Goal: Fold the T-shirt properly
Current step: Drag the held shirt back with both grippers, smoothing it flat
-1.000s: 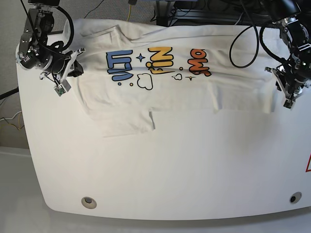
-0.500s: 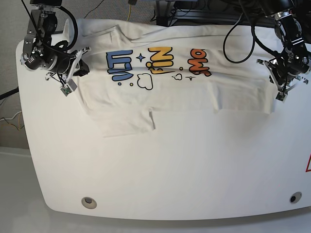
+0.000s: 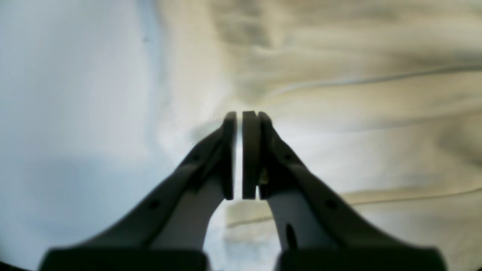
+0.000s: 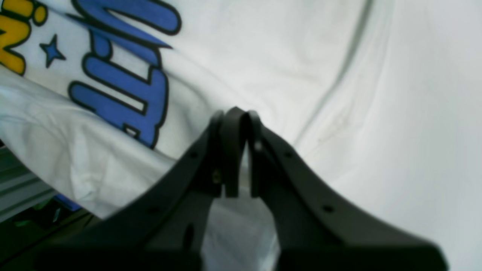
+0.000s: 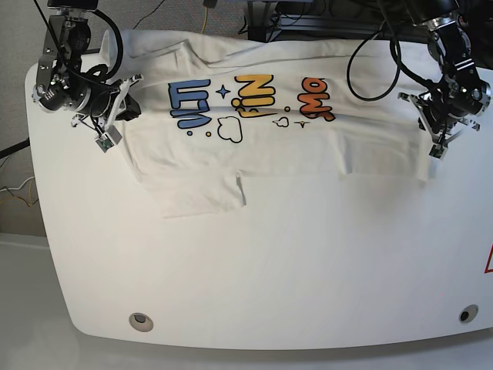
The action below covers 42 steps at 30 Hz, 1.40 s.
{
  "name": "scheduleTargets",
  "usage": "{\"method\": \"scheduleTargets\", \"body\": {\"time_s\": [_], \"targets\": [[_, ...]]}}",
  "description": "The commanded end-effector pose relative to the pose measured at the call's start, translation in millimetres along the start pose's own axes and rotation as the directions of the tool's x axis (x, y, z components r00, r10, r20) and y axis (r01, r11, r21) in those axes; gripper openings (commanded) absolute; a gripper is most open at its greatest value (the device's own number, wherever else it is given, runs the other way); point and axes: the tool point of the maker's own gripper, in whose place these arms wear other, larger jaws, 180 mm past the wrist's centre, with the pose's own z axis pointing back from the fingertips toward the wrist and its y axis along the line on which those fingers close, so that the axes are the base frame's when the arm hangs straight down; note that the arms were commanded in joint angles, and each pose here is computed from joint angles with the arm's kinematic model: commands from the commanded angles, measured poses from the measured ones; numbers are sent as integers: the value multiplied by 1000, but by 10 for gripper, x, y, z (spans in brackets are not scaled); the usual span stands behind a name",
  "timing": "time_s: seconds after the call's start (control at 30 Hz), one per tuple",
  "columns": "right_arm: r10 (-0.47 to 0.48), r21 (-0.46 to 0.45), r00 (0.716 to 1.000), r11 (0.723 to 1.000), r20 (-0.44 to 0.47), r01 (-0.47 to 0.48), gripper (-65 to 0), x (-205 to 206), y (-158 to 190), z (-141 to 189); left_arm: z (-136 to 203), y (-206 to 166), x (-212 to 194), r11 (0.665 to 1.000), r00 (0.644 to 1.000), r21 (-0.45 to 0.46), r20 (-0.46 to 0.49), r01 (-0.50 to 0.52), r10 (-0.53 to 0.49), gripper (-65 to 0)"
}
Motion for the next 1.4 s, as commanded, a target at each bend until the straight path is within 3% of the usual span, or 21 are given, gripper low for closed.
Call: {"method": "scheduleTargets", "body": {"time_s": [0.0,0.27,0.73,1.0,1.37], "targets": [[15,-8,999,1000,33,-15,-621,98,-41,57,35,40,93,1000,999,13,32,8,-8,-632],[-12,-21,1000,1000,-15,11,-621,-53,-116,-3,-4,-77,134,999,999,-14,32,35,-35,-633],[-29,-78,994,997,-109,20,-621,-260,-144,-206,-377,-308,-92,989,997,-131,34,-61,66,-633],[34,-85,989,995,-144,-47,-621,-199,-114,-284,-511,-367,-185,980,993,-169,39,-103,111,-633],[53,-133,991,989,-123,-69,-621,10,-211,-300,-520,-397,-146,981,995,-178,55,-77,88,-633]]}}
